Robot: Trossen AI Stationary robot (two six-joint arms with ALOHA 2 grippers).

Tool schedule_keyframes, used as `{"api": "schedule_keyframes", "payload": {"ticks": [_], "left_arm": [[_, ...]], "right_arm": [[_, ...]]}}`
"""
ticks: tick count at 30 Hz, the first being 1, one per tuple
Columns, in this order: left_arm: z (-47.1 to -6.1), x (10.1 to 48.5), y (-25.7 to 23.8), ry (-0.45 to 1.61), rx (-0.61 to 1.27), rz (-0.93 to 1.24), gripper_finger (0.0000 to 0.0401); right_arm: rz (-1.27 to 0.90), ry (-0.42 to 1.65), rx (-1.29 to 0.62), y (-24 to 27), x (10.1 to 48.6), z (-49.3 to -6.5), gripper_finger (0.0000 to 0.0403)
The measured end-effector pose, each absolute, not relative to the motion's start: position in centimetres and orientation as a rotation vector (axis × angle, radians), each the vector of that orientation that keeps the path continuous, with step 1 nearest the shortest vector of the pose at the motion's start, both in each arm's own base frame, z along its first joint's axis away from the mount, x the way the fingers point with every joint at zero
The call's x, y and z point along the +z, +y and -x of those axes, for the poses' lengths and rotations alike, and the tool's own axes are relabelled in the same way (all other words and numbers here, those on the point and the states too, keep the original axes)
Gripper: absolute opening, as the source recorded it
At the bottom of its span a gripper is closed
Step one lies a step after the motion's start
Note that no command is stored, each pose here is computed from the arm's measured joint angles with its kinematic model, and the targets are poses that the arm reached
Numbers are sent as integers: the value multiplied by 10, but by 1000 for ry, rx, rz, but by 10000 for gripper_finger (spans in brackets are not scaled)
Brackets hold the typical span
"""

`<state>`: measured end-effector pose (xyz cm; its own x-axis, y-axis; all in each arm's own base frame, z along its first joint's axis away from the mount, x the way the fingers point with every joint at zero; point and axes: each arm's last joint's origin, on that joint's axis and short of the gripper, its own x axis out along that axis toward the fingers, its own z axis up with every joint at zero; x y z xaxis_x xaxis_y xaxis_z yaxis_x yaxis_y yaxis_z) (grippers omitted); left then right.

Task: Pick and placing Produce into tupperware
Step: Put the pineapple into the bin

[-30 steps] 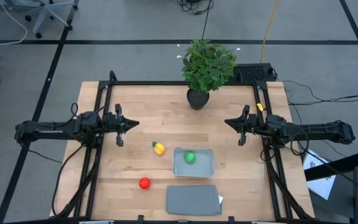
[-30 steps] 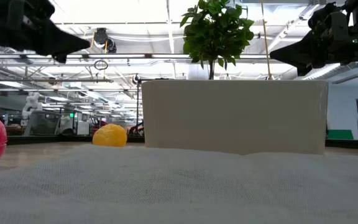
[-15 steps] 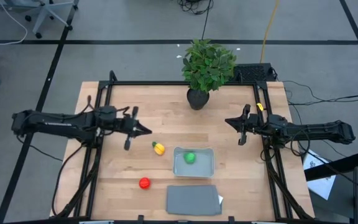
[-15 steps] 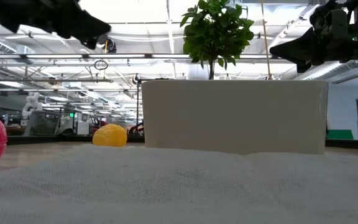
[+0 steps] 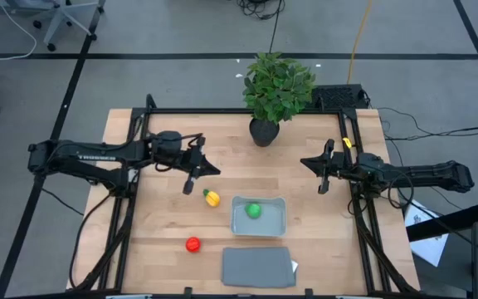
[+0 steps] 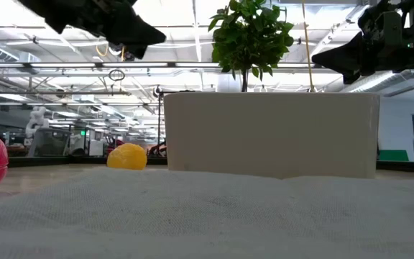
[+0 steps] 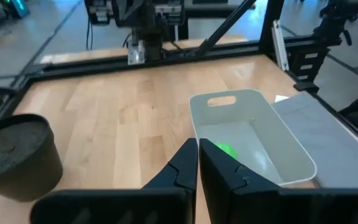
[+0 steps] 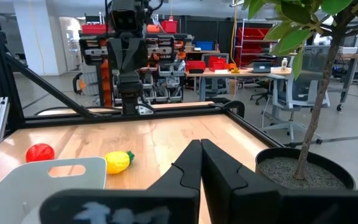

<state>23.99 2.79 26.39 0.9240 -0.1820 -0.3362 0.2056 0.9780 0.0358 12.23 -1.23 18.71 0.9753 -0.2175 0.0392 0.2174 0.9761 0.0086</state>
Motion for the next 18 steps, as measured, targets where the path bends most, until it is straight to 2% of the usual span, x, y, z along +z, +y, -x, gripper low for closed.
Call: {"api": "schedule_keyframes", "payload": {"ticks": [18], "left_arm": [[-278, 287, 35, 700, -322, -85, 21]], "right_arm": [[-34, -31, -219, -12, 186, -122, 0]]}}
